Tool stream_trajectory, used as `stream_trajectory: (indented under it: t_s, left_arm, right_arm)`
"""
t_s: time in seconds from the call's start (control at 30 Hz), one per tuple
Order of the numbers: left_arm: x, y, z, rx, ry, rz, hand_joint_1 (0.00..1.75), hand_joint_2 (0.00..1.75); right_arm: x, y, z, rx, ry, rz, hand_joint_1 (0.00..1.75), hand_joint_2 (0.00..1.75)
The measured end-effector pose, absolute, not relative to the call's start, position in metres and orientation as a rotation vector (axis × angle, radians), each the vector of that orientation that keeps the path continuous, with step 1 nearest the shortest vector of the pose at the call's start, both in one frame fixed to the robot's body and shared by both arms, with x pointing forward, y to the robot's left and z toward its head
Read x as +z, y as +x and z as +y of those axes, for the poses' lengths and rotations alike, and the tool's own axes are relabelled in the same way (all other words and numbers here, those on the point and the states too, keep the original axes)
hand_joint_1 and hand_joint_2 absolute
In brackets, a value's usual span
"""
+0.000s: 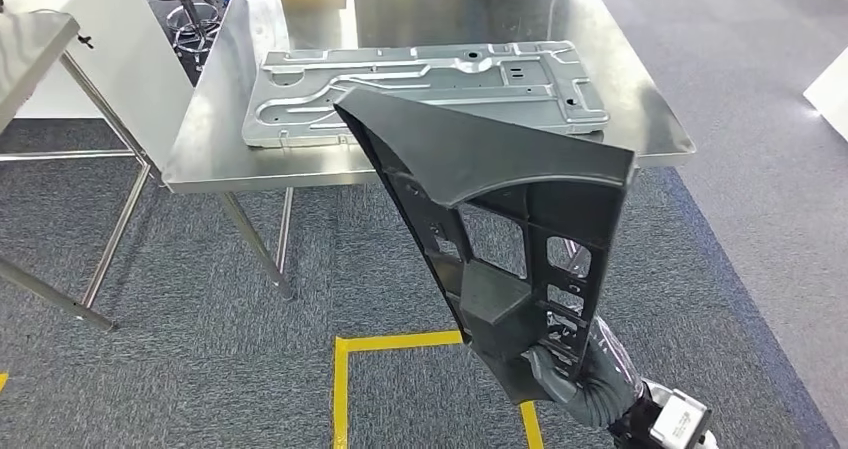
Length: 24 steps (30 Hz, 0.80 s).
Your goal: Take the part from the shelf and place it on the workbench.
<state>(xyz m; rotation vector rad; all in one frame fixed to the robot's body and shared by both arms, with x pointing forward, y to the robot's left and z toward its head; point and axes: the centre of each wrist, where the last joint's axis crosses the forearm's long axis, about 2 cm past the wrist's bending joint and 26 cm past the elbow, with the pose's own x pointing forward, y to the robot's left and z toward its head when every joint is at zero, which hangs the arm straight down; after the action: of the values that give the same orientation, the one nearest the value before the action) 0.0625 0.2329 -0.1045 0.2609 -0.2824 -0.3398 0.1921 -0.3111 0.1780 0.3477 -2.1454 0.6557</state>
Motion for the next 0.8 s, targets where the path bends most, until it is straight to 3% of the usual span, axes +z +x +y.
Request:
stream_trajectory:
  t_s: [0.8]
  left_arm:
    - [-0.1044,0.0633,0.2333,-0.335,0.259,-0.286,0.00,1.75]
  right_arm:
    - [0.1806,0.1957,-0.3114,0.662,0.341,-2.151,1.75,1.75]
